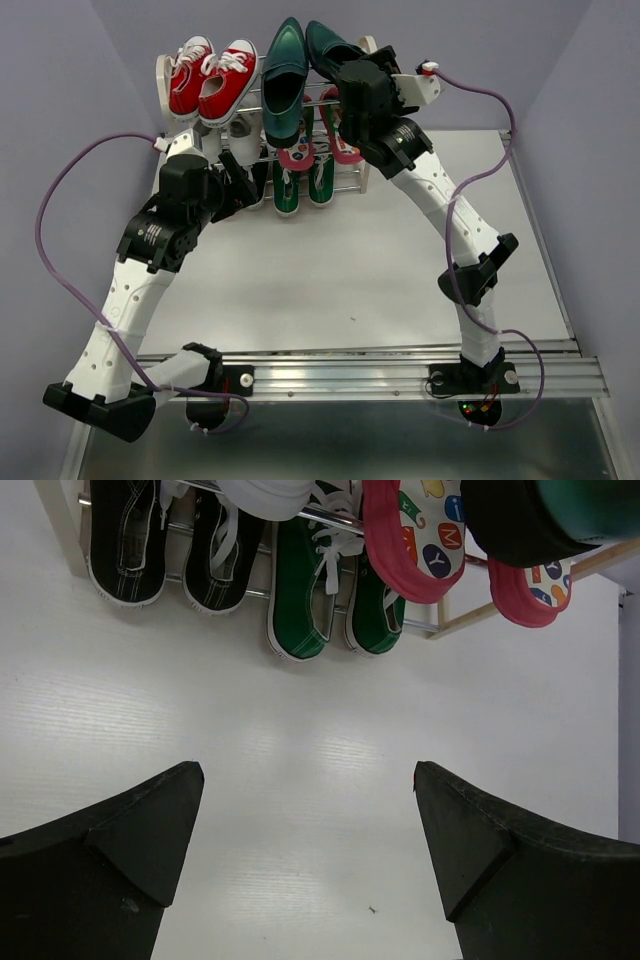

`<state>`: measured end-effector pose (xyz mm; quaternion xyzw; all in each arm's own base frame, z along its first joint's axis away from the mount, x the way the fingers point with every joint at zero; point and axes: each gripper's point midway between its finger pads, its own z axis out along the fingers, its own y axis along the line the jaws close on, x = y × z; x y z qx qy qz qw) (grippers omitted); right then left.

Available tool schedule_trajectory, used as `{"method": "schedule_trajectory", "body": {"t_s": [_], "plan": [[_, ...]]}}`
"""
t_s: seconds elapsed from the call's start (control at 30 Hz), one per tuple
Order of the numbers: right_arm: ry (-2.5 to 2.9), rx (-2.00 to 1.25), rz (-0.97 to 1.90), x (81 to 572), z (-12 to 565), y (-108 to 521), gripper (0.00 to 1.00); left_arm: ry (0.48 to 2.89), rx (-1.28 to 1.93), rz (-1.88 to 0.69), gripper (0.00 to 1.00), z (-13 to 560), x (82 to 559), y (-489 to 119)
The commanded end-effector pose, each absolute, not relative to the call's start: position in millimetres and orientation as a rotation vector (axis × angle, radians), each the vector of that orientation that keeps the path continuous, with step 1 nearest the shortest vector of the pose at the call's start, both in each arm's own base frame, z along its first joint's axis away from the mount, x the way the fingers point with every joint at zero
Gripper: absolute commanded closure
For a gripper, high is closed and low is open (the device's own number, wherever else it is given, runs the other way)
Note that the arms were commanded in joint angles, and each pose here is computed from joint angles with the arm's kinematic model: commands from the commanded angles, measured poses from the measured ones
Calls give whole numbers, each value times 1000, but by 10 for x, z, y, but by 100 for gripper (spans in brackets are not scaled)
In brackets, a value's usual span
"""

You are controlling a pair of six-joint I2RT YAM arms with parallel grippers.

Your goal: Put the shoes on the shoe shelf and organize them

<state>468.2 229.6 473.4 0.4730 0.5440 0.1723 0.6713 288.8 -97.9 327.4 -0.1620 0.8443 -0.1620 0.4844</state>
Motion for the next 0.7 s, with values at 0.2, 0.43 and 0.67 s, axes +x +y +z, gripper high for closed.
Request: {"method": "schedule_trajectory", "body": {"t_s": [0.2, 0.43, 0.67], "plan": [[1332, 852, 736, 4701, 5020, 2870, 14, 1991, -383, -468, 1, 3451, 2940, -1066], [1409, 655, 832, 4617, 5130, 3160, 14, 1943, -306, -569, 1, 3679, 3162, -1304], [1438, 672, 743, 4501, 4987, 2934, 9, 1881, -249, -626, 1, 3917, 3479, -1516]]}}
